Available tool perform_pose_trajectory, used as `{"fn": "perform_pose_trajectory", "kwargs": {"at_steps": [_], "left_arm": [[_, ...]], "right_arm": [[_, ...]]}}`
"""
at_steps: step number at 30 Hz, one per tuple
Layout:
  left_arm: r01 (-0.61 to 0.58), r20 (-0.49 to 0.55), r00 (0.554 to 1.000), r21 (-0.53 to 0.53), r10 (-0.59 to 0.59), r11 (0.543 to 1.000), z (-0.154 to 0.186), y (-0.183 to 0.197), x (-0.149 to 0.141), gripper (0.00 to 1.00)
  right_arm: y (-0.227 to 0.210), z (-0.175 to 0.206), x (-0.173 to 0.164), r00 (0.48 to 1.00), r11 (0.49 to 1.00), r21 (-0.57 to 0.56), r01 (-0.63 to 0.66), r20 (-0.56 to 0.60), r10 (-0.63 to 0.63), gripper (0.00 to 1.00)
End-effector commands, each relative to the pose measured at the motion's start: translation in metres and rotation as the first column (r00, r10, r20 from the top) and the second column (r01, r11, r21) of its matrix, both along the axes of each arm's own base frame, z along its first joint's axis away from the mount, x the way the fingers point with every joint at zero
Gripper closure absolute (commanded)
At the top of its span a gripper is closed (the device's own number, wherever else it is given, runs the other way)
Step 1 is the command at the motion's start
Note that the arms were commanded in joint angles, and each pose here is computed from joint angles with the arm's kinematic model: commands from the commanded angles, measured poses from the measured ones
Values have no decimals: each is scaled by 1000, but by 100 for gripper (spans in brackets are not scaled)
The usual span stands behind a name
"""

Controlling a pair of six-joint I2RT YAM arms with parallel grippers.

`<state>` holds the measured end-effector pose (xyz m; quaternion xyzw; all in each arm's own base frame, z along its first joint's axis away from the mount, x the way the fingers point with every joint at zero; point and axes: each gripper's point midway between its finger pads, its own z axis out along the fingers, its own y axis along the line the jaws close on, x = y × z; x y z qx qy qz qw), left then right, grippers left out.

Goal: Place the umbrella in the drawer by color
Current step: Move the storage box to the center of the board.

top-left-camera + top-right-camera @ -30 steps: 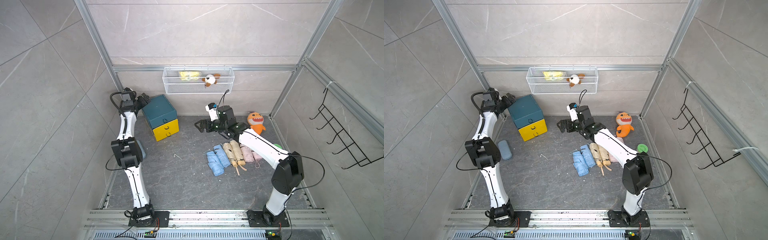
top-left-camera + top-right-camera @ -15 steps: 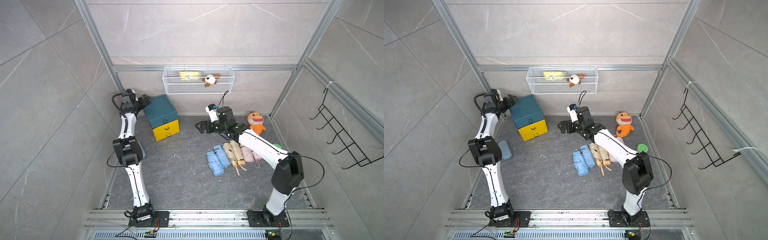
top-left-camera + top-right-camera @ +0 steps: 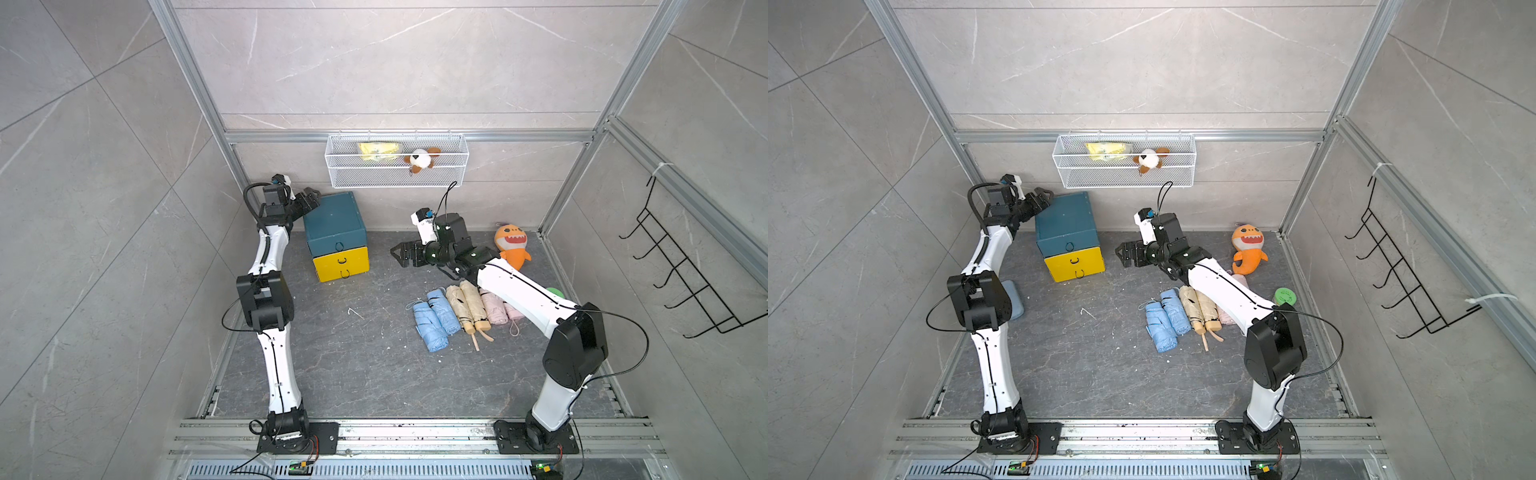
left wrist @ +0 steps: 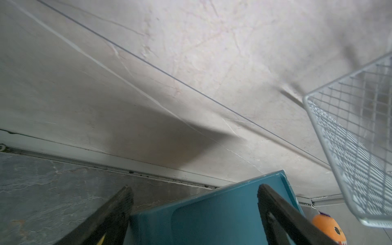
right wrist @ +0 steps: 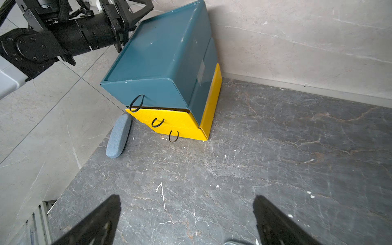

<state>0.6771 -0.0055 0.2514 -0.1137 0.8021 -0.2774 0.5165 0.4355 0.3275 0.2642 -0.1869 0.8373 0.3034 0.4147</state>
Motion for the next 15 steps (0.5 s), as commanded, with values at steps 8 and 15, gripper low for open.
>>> {"fn": "perform_pose_trajectory", "kwargs": {"at_steps": [8, 15], "left_arm": [[103, -54, 993, 29, -101, 994, -18, -85, -44, 7], [125, -97, 988, 67, -118, 990, -38, -125, -84, 7]], "right_arm": [[2, 9, -5, 1000, 1000, 9, -11, 1, 11, 0], [7, 14, -7, 1000, 998, 54, -22, -16, 23, 0]]}}
